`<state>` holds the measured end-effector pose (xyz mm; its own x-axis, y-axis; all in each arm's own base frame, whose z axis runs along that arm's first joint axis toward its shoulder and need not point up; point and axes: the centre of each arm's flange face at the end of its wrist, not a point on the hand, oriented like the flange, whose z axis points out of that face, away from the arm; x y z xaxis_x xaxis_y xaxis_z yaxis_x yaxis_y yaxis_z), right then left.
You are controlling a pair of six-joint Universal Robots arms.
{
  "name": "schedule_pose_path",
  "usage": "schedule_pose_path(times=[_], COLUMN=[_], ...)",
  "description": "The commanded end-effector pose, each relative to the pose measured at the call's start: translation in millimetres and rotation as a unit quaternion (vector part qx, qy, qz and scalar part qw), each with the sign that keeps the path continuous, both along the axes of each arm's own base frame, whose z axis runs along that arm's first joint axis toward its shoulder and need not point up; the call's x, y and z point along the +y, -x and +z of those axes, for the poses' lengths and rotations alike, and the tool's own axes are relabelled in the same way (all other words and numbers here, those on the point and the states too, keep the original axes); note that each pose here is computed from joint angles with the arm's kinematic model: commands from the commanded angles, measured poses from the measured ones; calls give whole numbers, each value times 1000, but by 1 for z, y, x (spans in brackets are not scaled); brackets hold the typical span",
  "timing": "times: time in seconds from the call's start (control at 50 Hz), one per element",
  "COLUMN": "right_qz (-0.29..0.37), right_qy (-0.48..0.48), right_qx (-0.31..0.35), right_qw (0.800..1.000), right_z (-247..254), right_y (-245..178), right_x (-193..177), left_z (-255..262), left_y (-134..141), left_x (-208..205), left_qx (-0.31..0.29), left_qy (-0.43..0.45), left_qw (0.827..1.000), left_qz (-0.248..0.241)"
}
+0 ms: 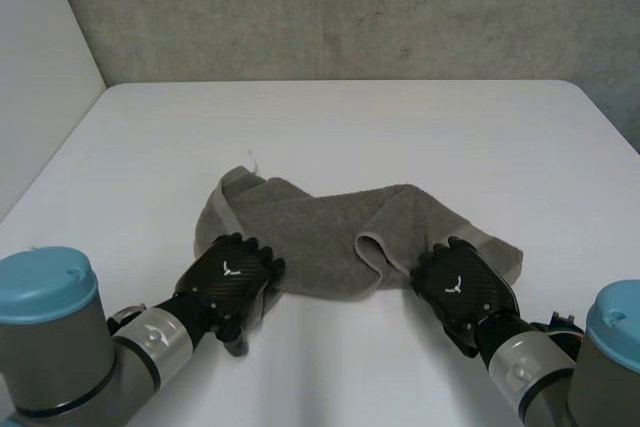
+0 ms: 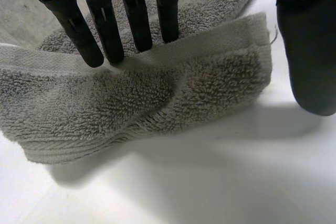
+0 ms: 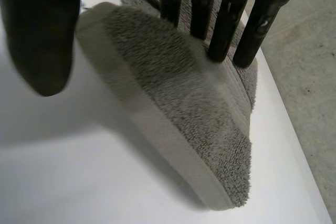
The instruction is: Fold the towel.
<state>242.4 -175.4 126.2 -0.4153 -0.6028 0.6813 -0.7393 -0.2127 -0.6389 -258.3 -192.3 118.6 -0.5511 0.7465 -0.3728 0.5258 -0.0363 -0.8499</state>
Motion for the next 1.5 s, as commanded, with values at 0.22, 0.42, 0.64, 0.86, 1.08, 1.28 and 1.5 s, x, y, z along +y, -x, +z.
schedule_pose_path(times=[0.22, 0.42, 0.64, 0.86, 1.08, 1.28, 1.5], right_qz=[-35, -75, -76, -10, -6, -22, -24], right_qy=[45, 71, 176, 390, 258, 84, 47], right_qx=[-20, -26, -77, -376, -359, -218, -159], right_qw=[998, 994, 978, 840, 897, 972, 986], right_z=[14, 25, 88, 264, 251, 165, 133], right_y=[-1, 4, -16, -33, -25, -25, -36], right_x=[-41, -72, -129, -183, -196, -165, -113], left_z=[-1, 3, 64, 249, 298, 176, 53], left_y=[8, 16, 33, 29, -19, -24, 39], left_x=[-31, -54, -107, -190, -215, -210, -123], left_qx=[6, 18, 70, 332, 461, 356, 263], left_qy=[47, 74, 182, 342, 344, 177, -19], left_qw=[999, 997, 980, 866, 794, 889, 958], left_qz=[24, 26, 41, 151, 200, 227, 112])
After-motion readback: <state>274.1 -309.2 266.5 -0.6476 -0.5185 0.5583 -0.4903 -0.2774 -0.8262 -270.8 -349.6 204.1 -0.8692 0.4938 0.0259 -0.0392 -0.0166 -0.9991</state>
